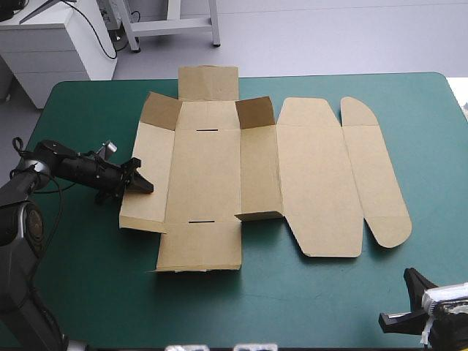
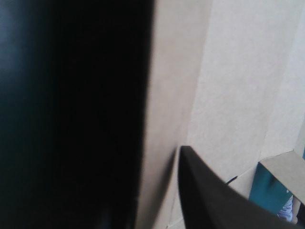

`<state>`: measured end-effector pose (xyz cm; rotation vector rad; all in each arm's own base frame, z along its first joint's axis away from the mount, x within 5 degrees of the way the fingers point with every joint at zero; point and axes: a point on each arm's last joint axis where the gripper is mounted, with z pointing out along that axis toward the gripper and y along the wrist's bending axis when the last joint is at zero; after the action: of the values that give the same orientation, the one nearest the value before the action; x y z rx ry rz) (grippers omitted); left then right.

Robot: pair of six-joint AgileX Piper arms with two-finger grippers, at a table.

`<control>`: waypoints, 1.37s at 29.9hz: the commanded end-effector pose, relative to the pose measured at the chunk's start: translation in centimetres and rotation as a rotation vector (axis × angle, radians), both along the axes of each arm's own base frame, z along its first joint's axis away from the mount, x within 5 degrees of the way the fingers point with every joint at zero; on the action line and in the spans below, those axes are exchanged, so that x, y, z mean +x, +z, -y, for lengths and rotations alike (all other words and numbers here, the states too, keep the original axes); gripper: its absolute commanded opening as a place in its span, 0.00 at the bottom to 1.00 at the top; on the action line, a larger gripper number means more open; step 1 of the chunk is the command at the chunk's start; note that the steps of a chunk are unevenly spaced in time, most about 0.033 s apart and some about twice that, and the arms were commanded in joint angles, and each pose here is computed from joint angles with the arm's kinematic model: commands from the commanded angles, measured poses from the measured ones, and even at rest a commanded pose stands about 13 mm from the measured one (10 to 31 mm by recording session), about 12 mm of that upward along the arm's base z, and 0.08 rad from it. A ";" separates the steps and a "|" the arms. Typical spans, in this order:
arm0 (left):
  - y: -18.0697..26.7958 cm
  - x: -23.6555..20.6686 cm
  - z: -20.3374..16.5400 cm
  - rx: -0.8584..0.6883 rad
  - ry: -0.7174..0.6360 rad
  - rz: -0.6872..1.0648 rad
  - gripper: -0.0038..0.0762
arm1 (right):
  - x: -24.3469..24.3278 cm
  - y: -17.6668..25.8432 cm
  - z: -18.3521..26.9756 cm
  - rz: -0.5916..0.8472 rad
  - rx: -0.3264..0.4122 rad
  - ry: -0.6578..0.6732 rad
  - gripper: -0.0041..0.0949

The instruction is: Fold the box

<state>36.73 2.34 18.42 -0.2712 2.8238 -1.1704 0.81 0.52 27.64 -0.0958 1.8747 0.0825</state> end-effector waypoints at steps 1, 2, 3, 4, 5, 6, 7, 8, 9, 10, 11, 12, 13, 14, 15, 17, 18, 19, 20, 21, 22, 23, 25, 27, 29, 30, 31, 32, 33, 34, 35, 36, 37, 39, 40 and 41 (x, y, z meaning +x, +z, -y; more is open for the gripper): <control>2.2 -0.8 0.6 -0.024 -0.071 -0.003 0.05 | -0.5 1.3 0.1 0.121 0.008 -0.005 0.02; 2.6 -0.8 0.5 -0.001 -0.081 0.011 0.05 | -0.5 1.3 0.1 0.121 0.008 -0.005 0.02; 3.1 -0.8 0.4 0.019 -0.089 0.026 0.05 | -0.5 1.3 0.1 0.121 0.008 -0.005 0.02; 3.6 -0.8 0.3 0.034 -0.094 0.040 0.05 | -0.5 1.3 0.1 0.121 0.008 -0.005 0.02; 4.0 -0.8 0.2 0.056 -0.102 0.054 0.05 | -0.5 1.3 0.1 0.121 0.008 -0.005 0.02; 4.5 -0.9 0.2 0.075 -0.113 0.066 0.05 | -0.5 1.3 0.1 0.121 0.008 -0.005 0.02; 4.8 -0.9 0.2 0.091 -0.120 0.073 0.05 | -0.5 1.3 0.1 0.121 0.008 -0.005 0.02; 5.0 -1.1 0.2 0.109 -0.130 0.079 0.05 | -0.5 1.3 0.1 0.121 0.008 -0.005 0.02; 5.2 -1.3 0.2 0.130 -0.144 0.086 0.05 | -0.5 1.3 0.1 0.121 0.008 -0.005 0.02; 5.5 -1.5 0.2 0.155 -0.163 0.093 0.05 | -0.5 1.3 0.1 0.121 0.008 -0.005 0.02; 5.7 -1.6 0.2 0.171 -0.170 0.099 0.05 | -0.5 1.3 0.1 0.121 0.008 -0.005 0.02; 6.0 -1.8 0.4 0.190 -0.189 0.108 0.05 | -0.5 1.3 0.1 0.121 0.008 -0.005 0.02; 6.4 -2.0 0.7 0.212 -0.213 0.122 0.05 | -0.5 1.3 0.1 0.121 0.008 -0.005 0.02; 6.7 -2.1 1.0 0.231 -0.236 0.134 0.04 | -0.5 1.3 0.1 0.121 0.008 -0.005 0.02; 7.1 -2.3 1.4 0.264 -0.266 0.144 0.04 | -0.5 1.3 0.1 0.121 0.008 -0.005 0.02; 7.8 -2.5 2.5 0.349 -0.344 0.170 0.04 | -0.5 1.3 0.1 0.121 0.008 -0.005 0.02; 8.4 -2.6 3.1 0.399 -0.386 0.189 0.04 | -0.5 1.3 0.1 0.121 0.008 -0.005 0.02; 9.0 -2.7 3.7 0.449 -0.428 0.211 0.04 | -0.5 1.3 0.1 0.121 0.008 -0.005 0.02; 9.6 -2.8 4.2 0.487 -0.458 0.232 0.04 | -0.5 1.3 0.1 0.121 0.008 -0.005 0.02; 10.3 -2.8 4.8 0.534 -0.494 0.260 0.04 | -0.5 1.3 0.1 0.121 0.008 -0.005 0.02; 11.1 -2.8 5.4 0.579 -0.525 0.291 0.04 | -0.5 1.3 0.1 0.121 0.008 -0.005 0.02; 11.8 -2.7 5.8 0.615 -0.546 0.319 0.04 | -0.5 1.3 0.1 0.121 0.008 -0.005 0.02; 13.7 -2.5 6.8 0.692 -0.582 0.393 0.04 | -0.5 1.3 0.1 0.121 0.008 -0.005 0.02; 15.4 -2.2 7.6 0.741 -0.614 0.470 0.04 | -0.5 1.3 0.1 0.121 0.008 -0.005 0.02; 17.1 -2.0 8.3 0.782 -0.693 0.571 0.04 | -0.5 1.3 0.1 0.121 0.008 -0.005 0.02; 17.8 -2.0 8.7 0.814 -0.752 0.619 0.04 | -0.5 1.3 0.1 0.121 0.008 -0.005 0.02; 18.3 -2.0 9.1 0.856 -0.824 0.664 0.04 | -0.5 1.3 0.1 0.121 0.008 -0.005 0.02; 18.7 -2.0 9.4 0.895 -0.886 0.695 0.04 | -0.5 1.3 0.1 0.121 0.008 -0.005 0.02; 19.1 -2.0 9.7 0.952 -0.960 0.726 0.04 | -0.5 1.3 0.1 0.121 0.008 -0.005 0.02; 19.4 -2.1 10.0 1.013 -1.035 0.746 0.04 | -0.5 1.3 0.1 0.121 0.008 -0.005 0.02; 19.6 -2.1 10.3 1.073 -1.098 0.759 0.04 | -0.5 1.3 0.1 0.121 0.008 -0.005 0.02; 19.7 -2.1 10.6 1.114 -1.140 0.764 0.04 | -0.5 1.3 0.1 0.121 0.008 -0.005 0.02; 19.8 -2.2 11.0 1.162 -1.191 0.773 0.04 | -0.5 1.3 0.1 0.121 0.008 -0.005 0.02; 20.1 -2.1 11.5 1.235 -1.260 0.801 0.04 | -0.5 1.3 0.1 0.121 0.008 -0.005 0.02; 20.2 -2.1 11.9 1.258 -1.268 0.822 0.04 | -0.5 1.3 0.1 0.121 0.008 -0.005 0.02; 20.3 -2.0 12.4 1.274 -1.274 0.848 0.04 | -0.5 1.3 0.1 0.121 0.008 -0.005 0.02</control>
<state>35.88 -9.90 35.46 1.6758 2.2184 0.5066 0.81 0.52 27.64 -0.0958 1.8747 0.0825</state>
